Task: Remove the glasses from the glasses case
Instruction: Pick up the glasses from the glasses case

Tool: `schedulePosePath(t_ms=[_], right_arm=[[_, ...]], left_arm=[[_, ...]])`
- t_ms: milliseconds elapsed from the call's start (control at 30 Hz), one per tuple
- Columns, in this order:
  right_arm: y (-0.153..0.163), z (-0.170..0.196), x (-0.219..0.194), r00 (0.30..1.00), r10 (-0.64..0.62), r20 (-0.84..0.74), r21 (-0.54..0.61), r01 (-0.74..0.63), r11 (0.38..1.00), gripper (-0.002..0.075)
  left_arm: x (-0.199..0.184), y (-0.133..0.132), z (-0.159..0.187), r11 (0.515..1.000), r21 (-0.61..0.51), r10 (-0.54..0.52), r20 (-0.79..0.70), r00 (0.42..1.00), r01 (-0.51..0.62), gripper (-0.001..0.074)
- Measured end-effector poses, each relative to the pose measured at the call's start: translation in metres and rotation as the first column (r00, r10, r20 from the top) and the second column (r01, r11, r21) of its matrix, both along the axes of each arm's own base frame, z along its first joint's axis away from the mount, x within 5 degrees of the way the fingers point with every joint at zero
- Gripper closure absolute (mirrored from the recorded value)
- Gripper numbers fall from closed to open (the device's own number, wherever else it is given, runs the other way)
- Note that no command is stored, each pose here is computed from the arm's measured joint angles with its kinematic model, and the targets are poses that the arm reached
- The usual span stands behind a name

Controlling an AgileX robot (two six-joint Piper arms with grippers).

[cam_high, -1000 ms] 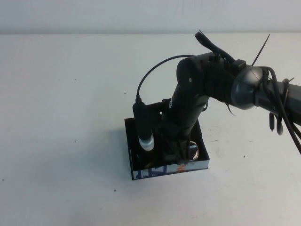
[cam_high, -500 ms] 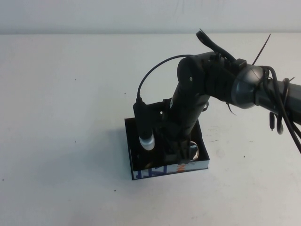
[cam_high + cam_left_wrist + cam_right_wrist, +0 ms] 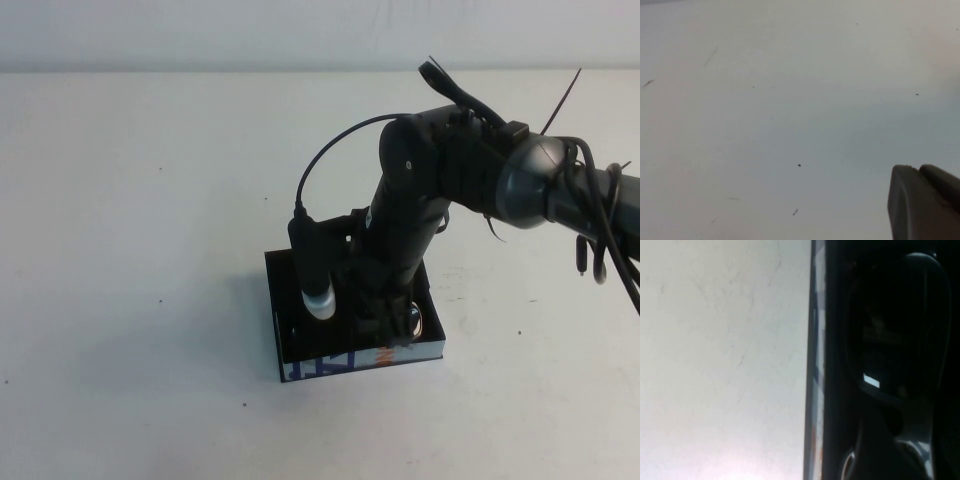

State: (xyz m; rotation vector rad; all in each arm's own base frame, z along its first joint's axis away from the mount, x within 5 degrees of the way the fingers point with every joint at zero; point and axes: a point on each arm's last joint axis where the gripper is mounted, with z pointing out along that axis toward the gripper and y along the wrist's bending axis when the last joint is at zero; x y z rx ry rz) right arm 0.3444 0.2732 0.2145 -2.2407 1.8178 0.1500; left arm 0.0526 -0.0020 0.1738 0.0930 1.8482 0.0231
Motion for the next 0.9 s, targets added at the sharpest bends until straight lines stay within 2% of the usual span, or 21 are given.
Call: schedulePosePath(t_ms=[900], right_arm=[[0.001, -0.011, 0.006, 1.0, -0.024, -0.01, 0.022, 0.024, 0.999, 0.0459]], left_arm=[[0.0, 0.0, 0.0, 1.0, 0.0, 0.0, 0.0, 1.0, 0.0, 0.074]])
